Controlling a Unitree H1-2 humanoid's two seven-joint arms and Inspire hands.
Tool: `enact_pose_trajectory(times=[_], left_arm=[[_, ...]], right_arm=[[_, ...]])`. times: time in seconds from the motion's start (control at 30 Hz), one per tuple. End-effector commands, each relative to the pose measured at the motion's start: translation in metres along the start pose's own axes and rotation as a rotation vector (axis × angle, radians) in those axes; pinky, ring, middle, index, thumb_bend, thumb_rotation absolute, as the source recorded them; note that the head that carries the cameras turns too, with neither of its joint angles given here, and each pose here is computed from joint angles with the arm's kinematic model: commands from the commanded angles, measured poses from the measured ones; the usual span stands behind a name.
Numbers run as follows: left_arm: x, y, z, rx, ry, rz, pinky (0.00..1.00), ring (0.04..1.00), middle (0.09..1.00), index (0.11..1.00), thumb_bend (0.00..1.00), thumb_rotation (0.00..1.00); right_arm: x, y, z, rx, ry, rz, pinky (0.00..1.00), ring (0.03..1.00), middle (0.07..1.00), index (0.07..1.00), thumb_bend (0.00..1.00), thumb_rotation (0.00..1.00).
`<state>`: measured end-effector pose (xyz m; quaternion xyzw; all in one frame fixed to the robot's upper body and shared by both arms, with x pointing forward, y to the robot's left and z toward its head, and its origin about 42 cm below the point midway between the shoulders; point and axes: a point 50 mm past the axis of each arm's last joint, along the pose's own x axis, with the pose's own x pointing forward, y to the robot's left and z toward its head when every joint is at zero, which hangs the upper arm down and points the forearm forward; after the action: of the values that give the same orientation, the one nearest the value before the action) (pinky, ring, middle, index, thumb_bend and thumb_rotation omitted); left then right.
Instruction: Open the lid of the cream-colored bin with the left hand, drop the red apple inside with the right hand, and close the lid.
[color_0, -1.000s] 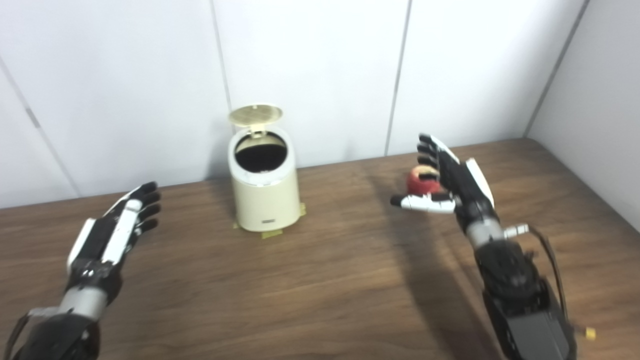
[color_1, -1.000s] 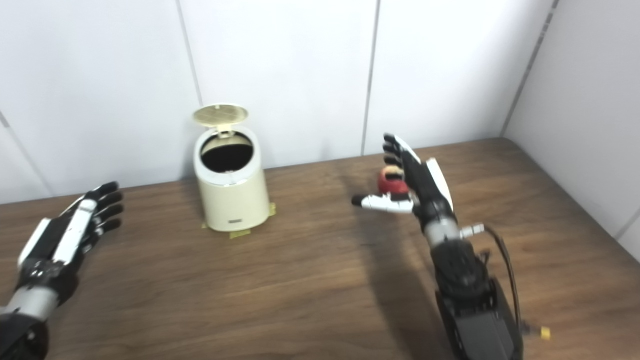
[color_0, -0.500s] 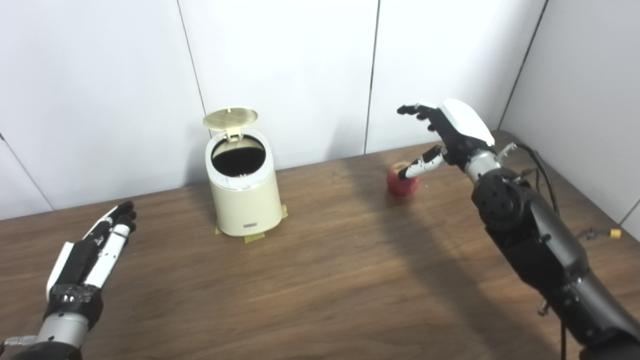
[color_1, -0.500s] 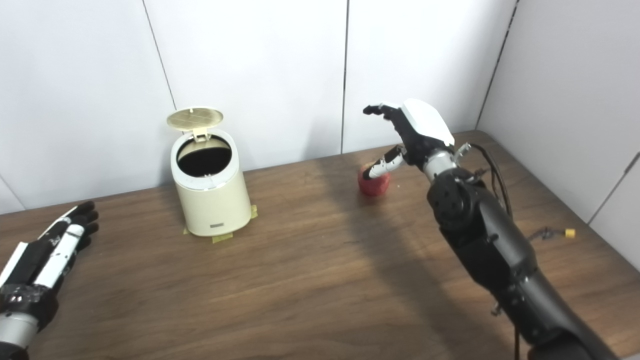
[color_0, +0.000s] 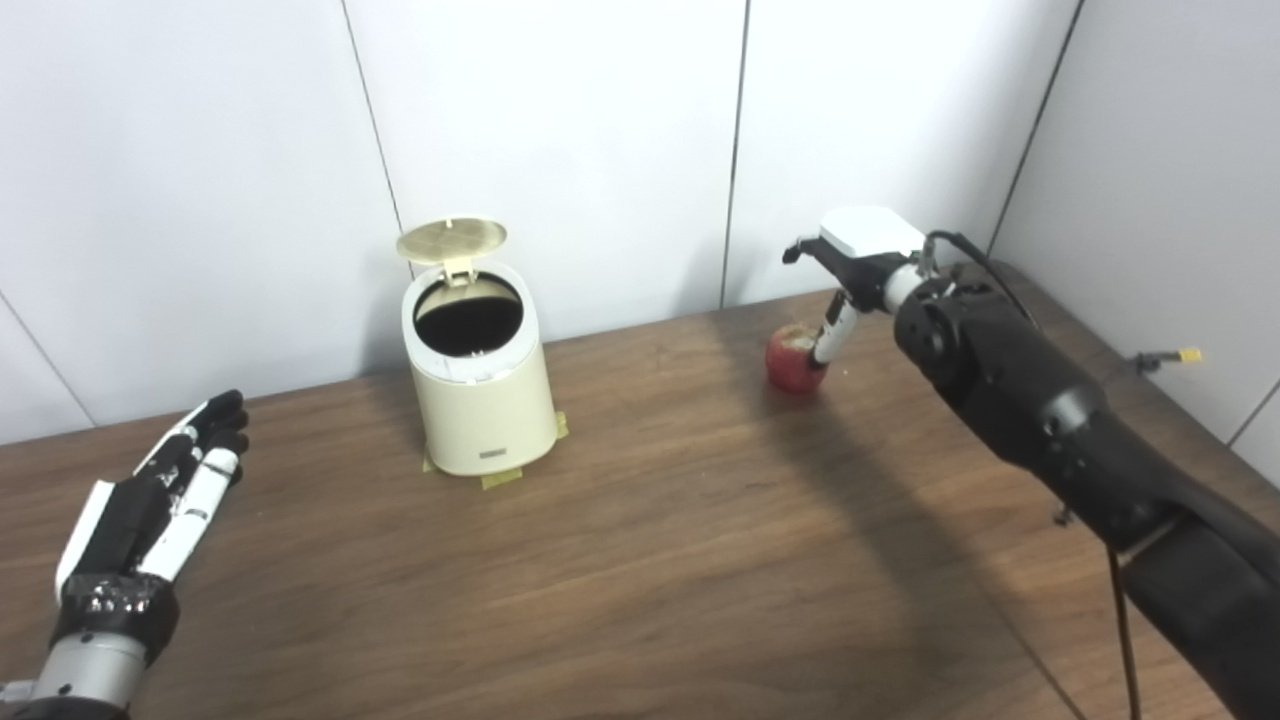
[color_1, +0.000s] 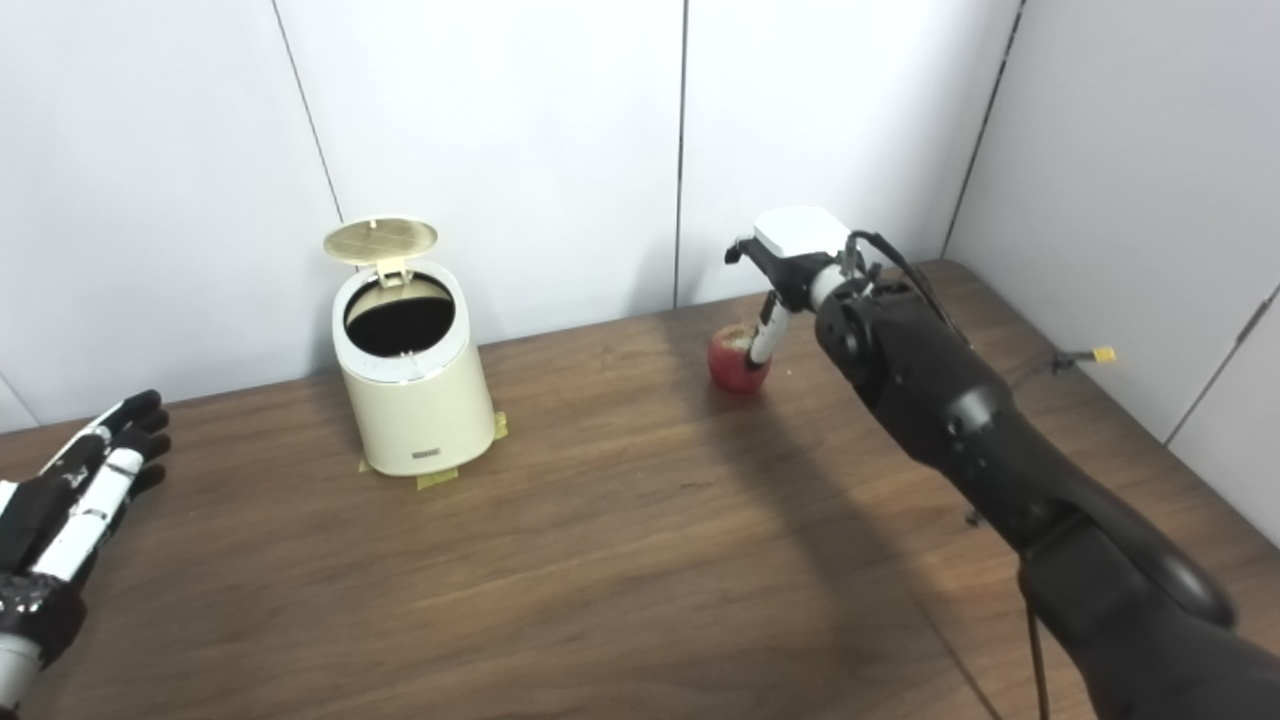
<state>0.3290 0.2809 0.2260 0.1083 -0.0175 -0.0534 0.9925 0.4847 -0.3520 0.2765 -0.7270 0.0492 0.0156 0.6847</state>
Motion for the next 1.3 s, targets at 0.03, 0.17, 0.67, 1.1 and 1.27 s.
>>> enact_pose_trajectory(times=[0.03, 0.17, 0.67, 1.1, 1.27], left_arm=[[0.006, 0.009, 0.020, 0.002, -0.079, -0.010, 0.92, 0.924, 0.923, 0.906, 0.26, 0.63], [0.008, 0.016, 0.021, 0.019, -0.080, -0.006, 0.89, 0.902, 0.911, 0.905, 0.30, 0.68], [0.003, 0.016, 0.024, 0.017, -0.098, -0.005, 0.87, 0.885, 0.898, 0.898, 0.29, 0.63], [0.004, 0.014, 0.024, 0.072, -0.080, -0.020, 0.88, 0.894, 0.907, 0.911, 0.24, 0.31], [0.005, 0.016, 0.026, 0.105, -0.075, -0.018, 0.85, 0.886, 0.901, 0.914, 0.24, 0.22]], right_arm=[[0.014, -0.043, -0.001, -0.042, -0.010, -0.093, 0.79, 0.899, 0.864, 0.821, 0.99, 0.20], [0.020, -0.044, -0.003, -0.036, 0.001, -0.071, 0.80, 0.895, 0.870, 0.826, 1.00, 0.18], [0.014, -0.021, 0.000, 0.075, -0.016, 0.017, 0.76, 0.904, 0.870, 0.821, 1.00, 0.16], [0.011, 0.017, -0.009, 0.389, 0.047, 0.059, 0.75, 0.840, 0.860, 0.807, 1.00, 0.12], [0.008, 0.021, -0.009, 0.373, 0.060, 0.080, 0.75, 0.855, 0.874, 0.815, 0.98, 0.13]])
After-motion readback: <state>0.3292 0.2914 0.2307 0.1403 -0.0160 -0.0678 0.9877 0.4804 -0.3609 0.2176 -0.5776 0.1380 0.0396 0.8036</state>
